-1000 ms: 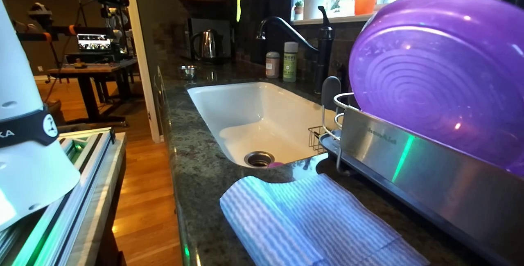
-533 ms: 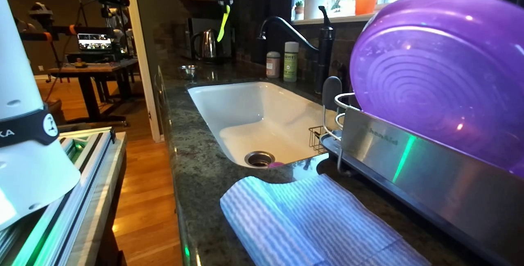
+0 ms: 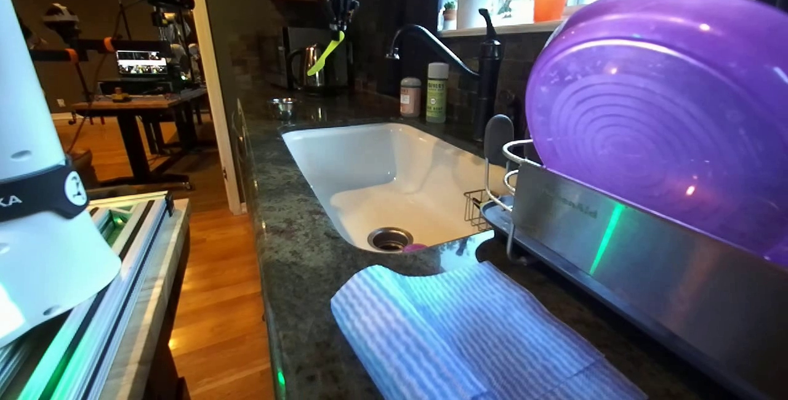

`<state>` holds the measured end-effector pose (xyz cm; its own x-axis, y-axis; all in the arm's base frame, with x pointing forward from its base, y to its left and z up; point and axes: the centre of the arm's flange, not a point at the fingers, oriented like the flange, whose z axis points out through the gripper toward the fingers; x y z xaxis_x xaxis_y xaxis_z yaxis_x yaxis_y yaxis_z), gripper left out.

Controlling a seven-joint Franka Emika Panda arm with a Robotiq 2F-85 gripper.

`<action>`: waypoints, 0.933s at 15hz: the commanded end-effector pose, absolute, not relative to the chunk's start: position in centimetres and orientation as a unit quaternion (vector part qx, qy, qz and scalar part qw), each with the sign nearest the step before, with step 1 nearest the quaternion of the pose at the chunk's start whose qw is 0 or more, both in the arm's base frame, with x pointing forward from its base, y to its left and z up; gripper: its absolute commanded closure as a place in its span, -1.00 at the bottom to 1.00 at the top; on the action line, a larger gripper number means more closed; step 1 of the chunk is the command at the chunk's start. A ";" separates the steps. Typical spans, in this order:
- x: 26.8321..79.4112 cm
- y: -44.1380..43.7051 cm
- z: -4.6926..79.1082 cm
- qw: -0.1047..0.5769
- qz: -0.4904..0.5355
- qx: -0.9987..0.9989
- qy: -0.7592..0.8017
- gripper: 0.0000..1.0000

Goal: Take the green knife off of the dish rack and put it into the glass bowl

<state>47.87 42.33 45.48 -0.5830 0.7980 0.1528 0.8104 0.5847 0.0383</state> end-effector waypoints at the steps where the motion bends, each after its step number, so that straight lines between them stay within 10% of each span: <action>1: 48.1 42.8 45.3 0.064 -0.051 -0.449 -0.890 0.79; 14: 44.0 55.6 40.1 -0.004 0.058 -0.341 -0.938 0.95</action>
<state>43.31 51.57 39.19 -0.7386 0.6741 0.0128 0.6704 0.7363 -0.0913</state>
